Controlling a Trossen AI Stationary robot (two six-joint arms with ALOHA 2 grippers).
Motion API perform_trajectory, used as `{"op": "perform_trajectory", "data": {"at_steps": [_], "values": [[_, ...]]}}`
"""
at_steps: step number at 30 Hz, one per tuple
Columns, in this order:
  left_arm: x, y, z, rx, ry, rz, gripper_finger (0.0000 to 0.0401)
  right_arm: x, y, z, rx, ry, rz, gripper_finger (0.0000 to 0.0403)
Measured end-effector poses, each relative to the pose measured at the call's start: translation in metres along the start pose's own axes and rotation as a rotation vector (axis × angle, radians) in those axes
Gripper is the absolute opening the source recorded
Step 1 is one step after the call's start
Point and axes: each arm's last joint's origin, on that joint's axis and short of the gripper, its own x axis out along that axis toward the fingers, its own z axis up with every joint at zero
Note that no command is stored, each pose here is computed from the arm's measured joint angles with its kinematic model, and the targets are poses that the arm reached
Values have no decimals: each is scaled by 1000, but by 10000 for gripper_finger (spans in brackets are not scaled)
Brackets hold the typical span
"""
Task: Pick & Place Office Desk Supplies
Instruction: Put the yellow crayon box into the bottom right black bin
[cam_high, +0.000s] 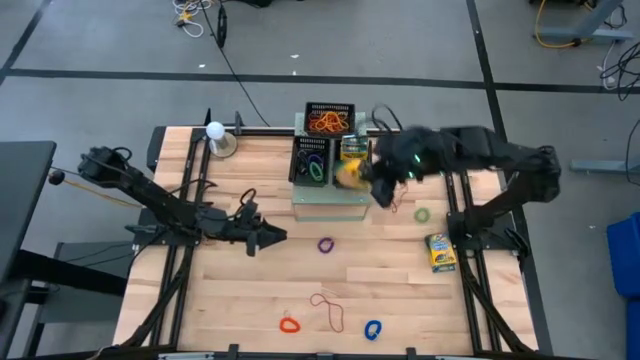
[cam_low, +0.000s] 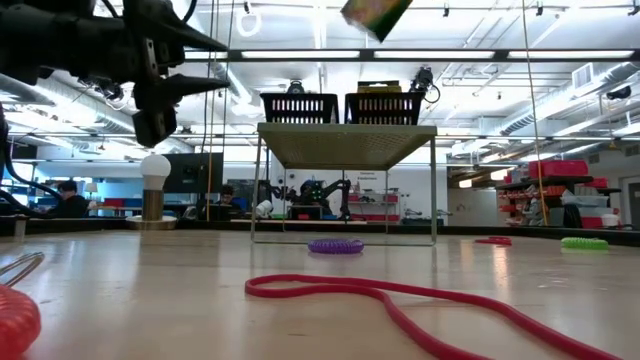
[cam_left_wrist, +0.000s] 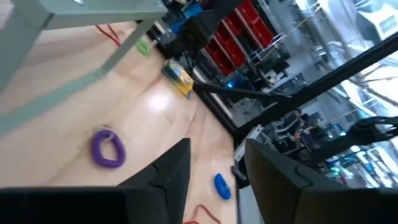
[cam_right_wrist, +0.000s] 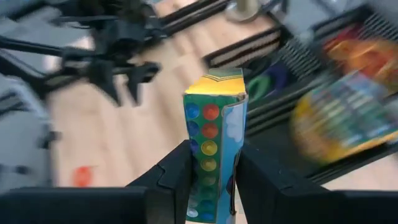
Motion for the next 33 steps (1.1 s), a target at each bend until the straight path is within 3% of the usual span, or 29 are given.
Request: {"op": "perform_trajectory", "data": {"at_steps": [7,14,20,33], "values": [[3,5,3,8,30,-4,134,23,-34,34,-209,128,-68,117],[3,5,3,17,34,-10,134,56,-48,28,-382,350,-76,117],[3,5,3,18,34,-10,133,73,-52,28,-509,404,-137,117],[3,6,3,33,19,12,133,92,-58,24,-588,497,-134,117]]}}
